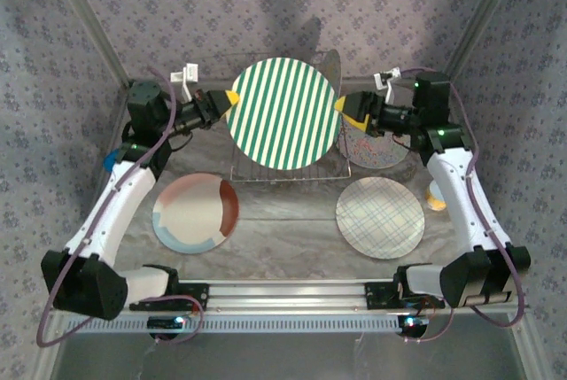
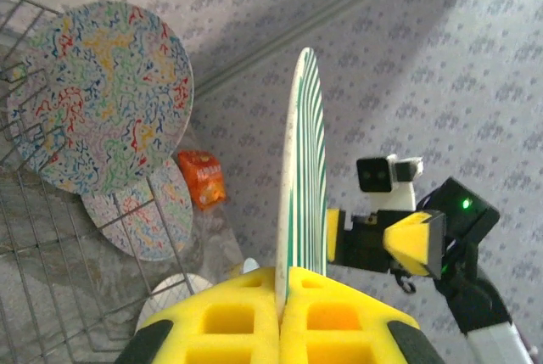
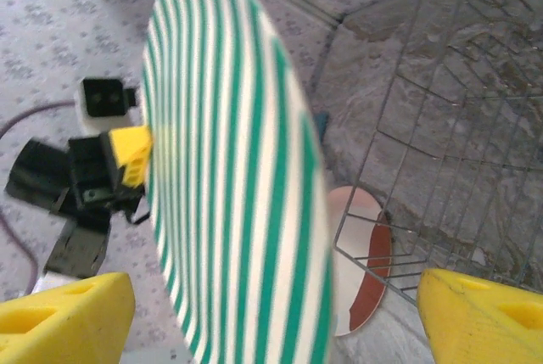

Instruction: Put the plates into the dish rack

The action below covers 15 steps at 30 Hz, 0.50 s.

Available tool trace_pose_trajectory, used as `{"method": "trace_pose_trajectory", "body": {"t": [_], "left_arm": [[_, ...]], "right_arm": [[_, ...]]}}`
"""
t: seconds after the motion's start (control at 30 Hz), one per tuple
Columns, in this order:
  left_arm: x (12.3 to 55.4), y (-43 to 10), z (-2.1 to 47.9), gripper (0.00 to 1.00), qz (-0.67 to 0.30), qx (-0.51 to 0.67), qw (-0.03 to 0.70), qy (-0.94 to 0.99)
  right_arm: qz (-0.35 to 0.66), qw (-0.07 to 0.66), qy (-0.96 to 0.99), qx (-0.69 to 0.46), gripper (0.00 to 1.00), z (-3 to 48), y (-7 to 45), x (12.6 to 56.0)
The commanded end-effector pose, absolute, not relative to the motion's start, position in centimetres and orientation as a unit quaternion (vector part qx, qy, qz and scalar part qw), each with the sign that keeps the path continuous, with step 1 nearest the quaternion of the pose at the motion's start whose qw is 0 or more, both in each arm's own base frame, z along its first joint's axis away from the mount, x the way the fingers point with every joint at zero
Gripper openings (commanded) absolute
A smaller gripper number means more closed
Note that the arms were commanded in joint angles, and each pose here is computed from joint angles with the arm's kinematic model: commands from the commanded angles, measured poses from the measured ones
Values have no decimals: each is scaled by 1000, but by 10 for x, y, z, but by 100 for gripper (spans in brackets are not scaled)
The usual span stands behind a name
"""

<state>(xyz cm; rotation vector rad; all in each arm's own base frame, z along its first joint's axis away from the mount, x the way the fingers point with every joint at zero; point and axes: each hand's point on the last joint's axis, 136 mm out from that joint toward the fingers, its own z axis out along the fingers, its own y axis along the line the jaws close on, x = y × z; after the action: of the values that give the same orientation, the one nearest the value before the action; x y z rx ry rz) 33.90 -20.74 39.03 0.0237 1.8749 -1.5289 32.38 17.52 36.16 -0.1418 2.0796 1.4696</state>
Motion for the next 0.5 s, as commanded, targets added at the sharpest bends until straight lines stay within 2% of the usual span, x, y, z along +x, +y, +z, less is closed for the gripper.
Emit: {"method": "trace_pose_trajectory", "body": {"t": [0.0, 0.17, 0.47], "left_arm": [[335, -216, 410, 0, -593, 85, 357, 716], [344, -222, 413, 0, -602, 99, 348, 712], [348, -223, 414, 0, -606, 96, 348, 708]], "right_arm": [[574, 269, 765, -118, 88, 364, 177, 304], [559, 275, 774, -114, 91, 348, 171, 310], [561, 262, 779, -103, 88, 331, 177, 327]]}}
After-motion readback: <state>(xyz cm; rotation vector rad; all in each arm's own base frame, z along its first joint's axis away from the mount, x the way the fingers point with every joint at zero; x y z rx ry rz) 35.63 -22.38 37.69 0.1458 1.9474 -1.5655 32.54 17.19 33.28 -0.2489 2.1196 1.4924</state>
